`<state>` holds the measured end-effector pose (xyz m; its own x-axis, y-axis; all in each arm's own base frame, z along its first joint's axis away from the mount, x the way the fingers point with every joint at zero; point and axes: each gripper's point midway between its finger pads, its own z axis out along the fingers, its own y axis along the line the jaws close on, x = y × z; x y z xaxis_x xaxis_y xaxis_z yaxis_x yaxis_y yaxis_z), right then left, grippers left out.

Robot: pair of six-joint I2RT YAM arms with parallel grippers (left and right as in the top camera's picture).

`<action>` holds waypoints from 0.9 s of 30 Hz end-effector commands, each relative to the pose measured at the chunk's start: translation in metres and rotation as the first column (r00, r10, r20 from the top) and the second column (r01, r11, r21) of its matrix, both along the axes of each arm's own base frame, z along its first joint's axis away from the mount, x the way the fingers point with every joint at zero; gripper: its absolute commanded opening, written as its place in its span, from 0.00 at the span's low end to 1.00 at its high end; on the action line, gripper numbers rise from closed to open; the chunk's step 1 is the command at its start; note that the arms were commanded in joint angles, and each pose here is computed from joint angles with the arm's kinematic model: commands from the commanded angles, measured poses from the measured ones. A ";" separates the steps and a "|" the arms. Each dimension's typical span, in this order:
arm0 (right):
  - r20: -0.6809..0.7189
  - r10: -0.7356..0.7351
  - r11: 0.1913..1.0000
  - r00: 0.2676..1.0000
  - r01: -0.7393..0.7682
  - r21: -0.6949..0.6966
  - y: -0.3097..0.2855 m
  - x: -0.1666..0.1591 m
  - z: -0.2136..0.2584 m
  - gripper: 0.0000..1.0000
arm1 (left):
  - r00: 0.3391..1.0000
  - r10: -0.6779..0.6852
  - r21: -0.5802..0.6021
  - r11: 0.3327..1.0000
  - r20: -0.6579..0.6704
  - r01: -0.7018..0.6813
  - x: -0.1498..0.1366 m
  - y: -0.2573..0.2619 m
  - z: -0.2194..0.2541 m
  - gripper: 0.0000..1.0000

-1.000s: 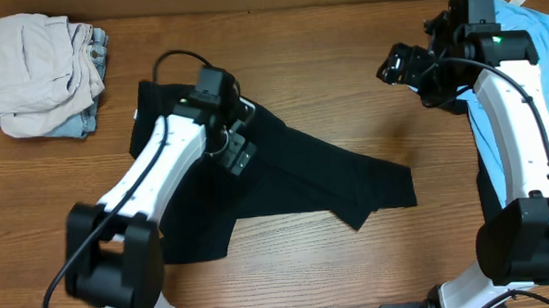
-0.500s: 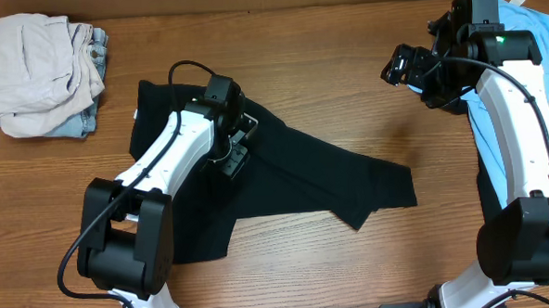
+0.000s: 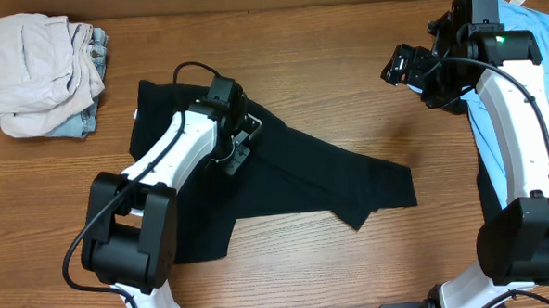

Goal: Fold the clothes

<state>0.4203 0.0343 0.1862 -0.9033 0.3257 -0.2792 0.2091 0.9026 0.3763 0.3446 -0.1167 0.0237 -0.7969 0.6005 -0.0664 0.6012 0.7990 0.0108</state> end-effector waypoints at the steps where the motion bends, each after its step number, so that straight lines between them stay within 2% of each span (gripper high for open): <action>1: 0.046 -0.003 1.000 0.999 0.004 -0.015 -0.004 0.004 0.015 0.98 | 0.999 -0.022 0.001 1.000 -0.037 0.022 -0.009 -0.002 -0.007 0.05; 4: 0.047 -0.003 1.000 0.999 0.003 -0.015 -0.004 0.004 0.015 0.96 | 0.999 -0.002 0.009 1.000 -0.041 0.002 -0.009 -0.001 -0.005 0.04; 7: 0.047 -0.003 1.000 0.999 0.003 -0.015 -0.004 0.004 0.015 0.93 | 0.997 0.082 0.021 0.996 0.001 -0.082 0.006 0.002 0.009 0.04; 11: 0.039 -0.003 1.000 0.999 0.003 -0.014 -0.004 0.002 0.014 0.87 | 0.967 0.220 -0.008 0.975 0.127 -0.220 0.048 0.000 0.061 0.04; 15: 0.020 0.000 1.000 1.000 0.000 -0.014 -0.002 -0.002 0.011 0.84 | 0.928 0.250 -0.106 0.968 0.276 -0.230 0.090 -0.013 0.125 0.04; 17: 0.001 0.003 1.000 1.000 -0.003 -0.012 -0.001 -0.005 0.005 0.84 | 0.873 0.269 -0.190 0.960 0.407 -0.207 0.121 -0.022 0.178 0.04; 20: -0.028 0.005 1.000 1.000 -0.005 -0.011 0.000 -0.011 -0.007 0.84 | 0.785 0.306 -0.279 0.944 0.539 -0.177 0.153 -0.026 0.228 0.04; 24: -0.060 0.011 1.000 0.998 -0.012 -0.010 0.003 -0.017 -0.021 0.81 | 0.690 0.349 -0.344 0.926 0.634 -0.153 0.181 -0.021 0.257 0.04; 27: -0.085 0.043 0.999 0.995 -0.044 -0.011 0.011 -0.024 -0.028 0.81 | 0.665 0.368 -0.355 0.920 0.650 -0.163 0.192 -0.012 0.257 0.04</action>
<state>0.4023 0.0376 0.1577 -0.9273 0.3168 -0.1992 0.2321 0.9045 0.3578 0.5269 -0.1441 0.2777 -0.5833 0.2849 -0.7606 0.3061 0.9445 0.1190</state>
